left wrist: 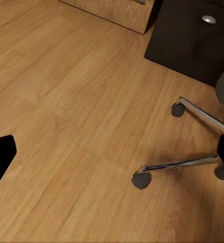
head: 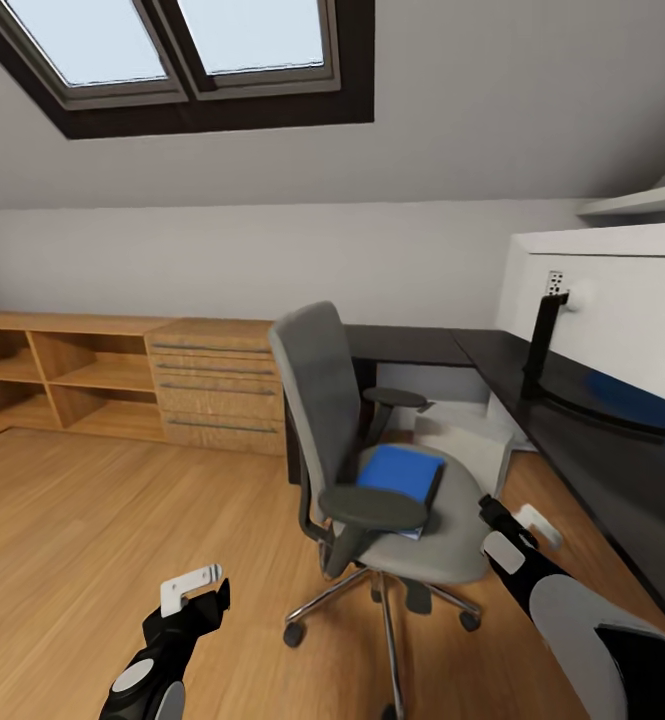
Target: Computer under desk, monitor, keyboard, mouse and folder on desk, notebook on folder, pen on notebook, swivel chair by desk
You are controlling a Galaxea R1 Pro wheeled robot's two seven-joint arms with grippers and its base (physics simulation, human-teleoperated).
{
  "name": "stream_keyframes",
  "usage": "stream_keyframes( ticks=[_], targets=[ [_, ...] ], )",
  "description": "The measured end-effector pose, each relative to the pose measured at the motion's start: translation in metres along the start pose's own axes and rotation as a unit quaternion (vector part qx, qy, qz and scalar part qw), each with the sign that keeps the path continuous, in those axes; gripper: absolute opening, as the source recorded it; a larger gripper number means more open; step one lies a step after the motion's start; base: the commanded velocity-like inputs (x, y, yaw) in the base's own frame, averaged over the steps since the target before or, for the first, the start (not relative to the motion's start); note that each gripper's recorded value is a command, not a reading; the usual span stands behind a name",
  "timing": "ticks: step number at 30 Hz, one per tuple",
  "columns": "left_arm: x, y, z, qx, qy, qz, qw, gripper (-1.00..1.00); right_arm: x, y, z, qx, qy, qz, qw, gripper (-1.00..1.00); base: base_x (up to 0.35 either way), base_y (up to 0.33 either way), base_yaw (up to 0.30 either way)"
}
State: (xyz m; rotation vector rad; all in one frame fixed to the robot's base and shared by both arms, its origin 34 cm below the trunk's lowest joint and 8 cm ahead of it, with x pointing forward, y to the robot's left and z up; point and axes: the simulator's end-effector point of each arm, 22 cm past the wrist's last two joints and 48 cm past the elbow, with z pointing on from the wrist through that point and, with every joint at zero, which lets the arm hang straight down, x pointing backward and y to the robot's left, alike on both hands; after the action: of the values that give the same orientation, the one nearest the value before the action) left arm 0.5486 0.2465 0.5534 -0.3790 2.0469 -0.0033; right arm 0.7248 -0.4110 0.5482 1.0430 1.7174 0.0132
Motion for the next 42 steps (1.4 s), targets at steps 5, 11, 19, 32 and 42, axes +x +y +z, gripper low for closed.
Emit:
stream_keyframes(
  ticks=[5, 11, 19, 32, 42],
  targets=[
    [0.0, 0.0, 0.0, 0.001, 0.001, 0.0, 1.0, 1.0, 0.002, -0.008, 0.003, 0.007, 0.017, 0.011, 0.9998, 1.0, 0.259, 0.0, 0.0],
    [0.0, -0.001, 0.0, 0.001, 0.0, 0.0, 1.0, 1.0, 0.003, -0.016, 0.005, 0.018, 0.028, 0.043, 0.9985, 1.0, 0.27, 0.0, 0.0],
    [0.001, 0.0, 0.0, 0.001, 0.001, 0.0, 1.0, 1.0, 0.004, -0.019, 0.005, 0.024, 0.033, 0.061, 0.9973, 1.0, 0.26, 0.0, 0.0],
    [0.001, -0.001, 0.0, 0.001, 0.001, -0.002, 1.0, 1.0, 0.002, -0.035, 0.011, 0.03, 0.062, 0.072, 0.995, 1.0, 0.026, 0.0, 0.0],
    [0.022, 0.003, 0.006, 0.001, 0.001, -0.003, 1.0, 1.0, 0.019, -0.059, 0.02, 0.029, 0.096, 0.112, 0.9887, 1.0, 0.001, 0.0, 0.0]
  ],
)
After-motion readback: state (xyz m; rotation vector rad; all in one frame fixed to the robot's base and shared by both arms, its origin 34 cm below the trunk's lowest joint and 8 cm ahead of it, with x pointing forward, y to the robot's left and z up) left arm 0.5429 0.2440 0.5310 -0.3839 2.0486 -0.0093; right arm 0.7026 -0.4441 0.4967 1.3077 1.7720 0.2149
